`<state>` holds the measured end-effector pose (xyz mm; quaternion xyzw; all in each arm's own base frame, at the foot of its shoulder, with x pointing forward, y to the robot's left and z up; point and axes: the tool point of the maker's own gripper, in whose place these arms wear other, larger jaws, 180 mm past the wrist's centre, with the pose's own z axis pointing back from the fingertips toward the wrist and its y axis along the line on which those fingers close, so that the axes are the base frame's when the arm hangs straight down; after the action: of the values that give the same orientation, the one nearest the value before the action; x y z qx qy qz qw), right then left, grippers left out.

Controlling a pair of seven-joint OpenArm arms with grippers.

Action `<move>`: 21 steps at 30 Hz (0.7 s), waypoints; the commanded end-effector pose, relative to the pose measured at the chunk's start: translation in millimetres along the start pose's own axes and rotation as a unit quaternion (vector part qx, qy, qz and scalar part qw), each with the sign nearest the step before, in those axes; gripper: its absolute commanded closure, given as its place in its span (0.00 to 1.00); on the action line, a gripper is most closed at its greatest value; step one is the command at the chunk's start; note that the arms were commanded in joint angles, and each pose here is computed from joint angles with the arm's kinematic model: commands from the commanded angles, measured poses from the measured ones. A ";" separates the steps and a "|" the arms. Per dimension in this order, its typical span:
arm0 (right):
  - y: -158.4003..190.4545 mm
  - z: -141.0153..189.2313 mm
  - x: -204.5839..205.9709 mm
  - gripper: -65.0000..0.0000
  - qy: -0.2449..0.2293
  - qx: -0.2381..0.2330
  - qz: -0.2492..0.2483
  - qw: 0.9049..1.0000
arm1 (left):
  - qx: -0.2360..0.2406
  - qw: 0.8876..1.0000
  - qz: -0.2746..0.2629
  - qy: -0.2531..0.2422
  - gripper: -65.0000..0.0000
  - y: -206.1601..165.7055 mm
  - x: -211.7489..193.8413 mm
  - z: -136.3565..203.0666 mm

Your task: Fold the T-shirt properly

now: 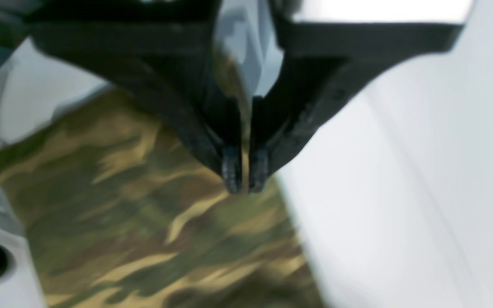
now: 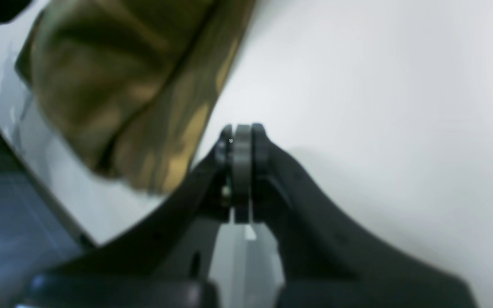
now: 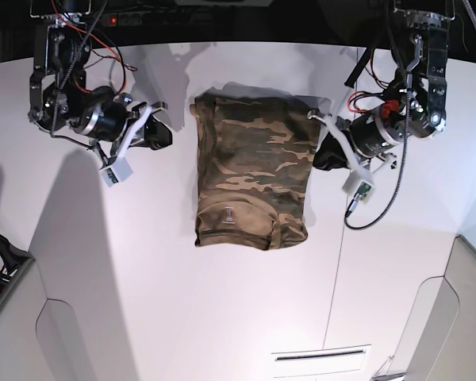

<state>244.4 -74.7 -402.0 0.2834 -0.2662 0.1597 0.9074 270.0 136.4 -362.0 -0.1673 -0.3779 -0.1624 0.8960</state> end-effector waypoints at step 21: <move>31.7 99.9 -190.5 1.00 0.244 0.046 -0.058 0.967 | 0.035 0.957 0.056 0.281 0.93 -49.1 -221.6 152.2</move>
<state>35.8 -136.9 -432.3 0.2871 -0.0044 0.1811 0.9406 9.5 193.2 -418.4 -0.1031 -0.1060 -0.1356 0.9797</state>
